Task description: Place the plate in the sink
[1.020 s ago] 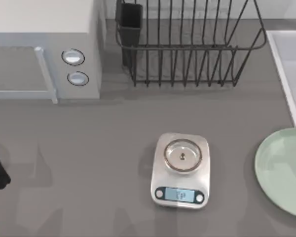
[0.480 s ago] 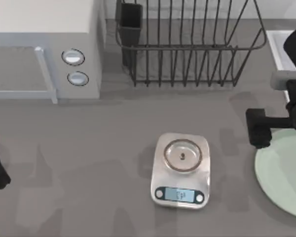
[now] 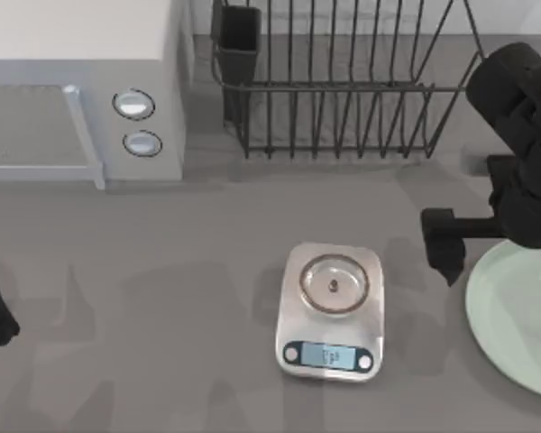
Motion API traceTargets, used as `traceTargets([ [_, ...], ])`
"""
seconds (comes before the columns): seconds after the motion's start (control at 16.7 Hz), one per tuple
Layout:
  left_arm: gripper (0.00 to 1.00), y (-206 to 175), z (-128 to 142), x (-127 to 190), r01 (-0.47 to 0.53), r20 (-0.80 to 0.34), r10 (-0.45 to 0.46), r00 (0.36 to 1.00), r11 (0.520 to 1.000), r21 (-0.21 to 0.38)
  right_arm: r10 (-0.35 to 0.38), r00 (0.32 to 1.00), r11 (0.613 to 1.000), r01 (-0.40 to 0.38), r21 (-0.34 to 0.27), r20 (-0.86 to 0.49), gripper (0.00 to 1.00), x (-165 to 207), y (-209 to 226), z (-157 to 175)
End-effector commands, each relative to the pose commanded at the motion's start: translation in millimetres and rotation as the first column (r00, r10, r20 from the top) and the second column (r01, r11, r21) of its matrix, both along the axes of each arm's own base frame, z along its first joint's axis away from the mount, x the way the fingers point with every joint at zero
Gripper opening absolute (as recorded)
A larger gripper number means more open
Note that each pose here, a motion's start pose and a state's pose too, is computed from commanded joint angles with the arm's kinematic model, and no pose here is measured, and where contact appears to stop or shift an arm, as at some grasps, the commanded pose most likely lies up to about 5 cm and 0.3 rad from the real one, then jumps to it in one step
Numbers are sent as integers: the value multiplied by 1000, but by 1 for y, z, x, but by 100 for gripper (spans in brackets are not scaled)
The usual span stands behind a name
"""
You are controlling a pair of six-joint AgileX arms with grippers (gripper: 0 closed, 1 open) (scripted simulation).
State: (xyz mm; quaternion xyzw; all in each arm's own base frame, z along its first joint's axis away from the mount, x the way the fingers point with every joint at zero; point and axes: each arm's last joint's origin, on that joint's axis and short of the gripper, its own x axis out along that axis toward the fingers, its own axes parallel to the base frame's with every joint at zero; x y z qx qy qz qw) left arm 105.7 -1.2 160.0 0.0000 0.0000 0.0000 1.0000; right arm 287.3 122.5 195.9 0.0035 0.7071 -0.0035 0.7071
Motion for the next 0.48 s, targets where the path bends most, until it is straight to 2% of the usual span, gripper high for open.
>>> traceTargets([
  [0.24,100,0,0,0,0,0,0,1000,1000,0,-3,1000,1000,3,1,1,100,1,-1,-4],
  [0.48,100,0,0,0,0,0,0,1000,1000,0,-3,1000,1000,3,1,2,100,4,0,-40],
])
